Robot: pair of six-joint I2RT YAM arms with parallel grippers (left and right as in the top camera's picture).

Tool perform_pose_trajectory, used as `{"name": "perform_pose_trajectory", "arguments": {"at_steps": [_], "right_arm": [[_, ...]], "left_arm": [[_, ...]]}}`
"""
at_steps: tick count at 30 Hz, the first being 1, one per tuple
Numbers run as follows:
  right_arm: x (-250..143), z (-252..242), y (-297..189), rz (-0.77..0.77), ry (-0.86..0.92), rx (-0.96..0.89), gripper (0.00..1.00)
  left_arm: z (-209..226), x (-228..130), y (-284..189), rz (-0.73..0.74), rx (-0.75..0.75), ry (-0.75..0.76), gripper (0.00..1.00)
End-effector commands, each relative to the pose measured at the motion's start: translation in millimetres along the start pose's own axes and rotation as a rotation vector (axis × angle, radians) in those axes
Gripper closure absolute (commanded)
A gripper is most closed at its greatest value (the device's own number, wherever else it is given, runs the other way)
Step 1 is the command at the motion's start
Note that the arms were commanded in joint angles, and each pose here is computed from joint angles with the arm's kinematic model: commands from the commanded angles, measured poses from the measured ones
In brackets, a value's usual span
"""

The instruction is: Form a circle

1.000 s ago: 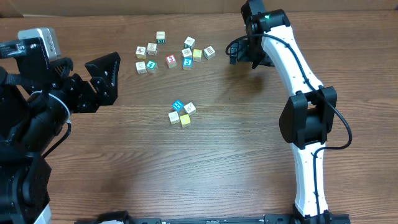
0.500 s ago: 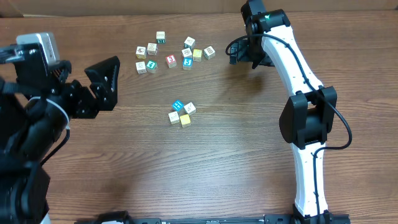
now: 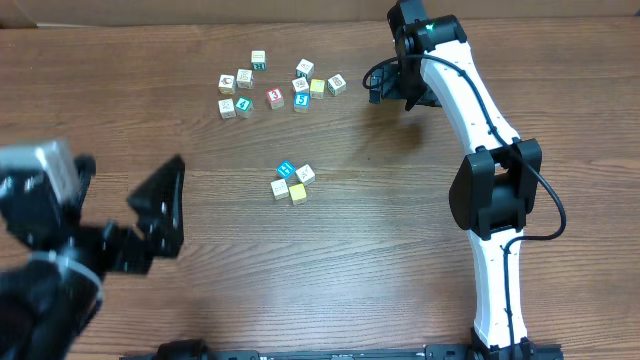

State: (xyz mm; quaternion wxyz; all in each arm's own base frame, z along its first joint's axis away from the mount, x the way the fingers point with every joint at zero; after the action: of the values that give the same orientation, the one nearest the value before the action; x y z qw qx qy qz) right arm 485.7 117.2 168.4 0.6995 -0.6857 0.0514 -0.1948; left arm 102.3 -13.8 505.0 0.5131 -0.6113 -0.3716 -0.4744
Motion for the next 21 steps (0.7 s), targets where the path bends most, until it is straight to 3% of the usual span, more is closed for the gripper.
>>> {"name": "perform_pose_trajectory", "arguments": {"at_steps": [1,8,21], "right_arm": [[5,-1,-23,-0.051,0.008,0.025,0.00],[5,-1,-23,-0.051,0.008,0.025,0.00],[5,-1,-23,-0.051,0.008,0.024,0.00]], "left_arm": [[-1,-5,-22,-0.025,0.075,0.028,0.01],[-2,-18,-41,-0.007,0.139,0.024,0.00],[2,-28,-27,0.047,0.133,0.004,0.00]]}}
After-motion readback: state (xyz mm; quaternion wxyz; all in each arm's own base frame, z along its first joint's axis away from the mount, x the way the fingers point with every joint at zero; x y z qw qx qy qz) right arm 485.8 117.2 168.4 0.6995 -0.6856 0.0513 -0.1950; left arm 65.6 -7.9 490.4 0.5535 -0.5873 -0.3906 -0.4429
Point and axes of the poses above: each gripper's point midway between its finger pads, its own y axis out along the fingers, its own z axis along the line the jaws close on, x = y × z, the point moved 9 cm from there along -y, back along the fingers, and after that the axes turned 15 degrees about y, right-handed, at the moved point
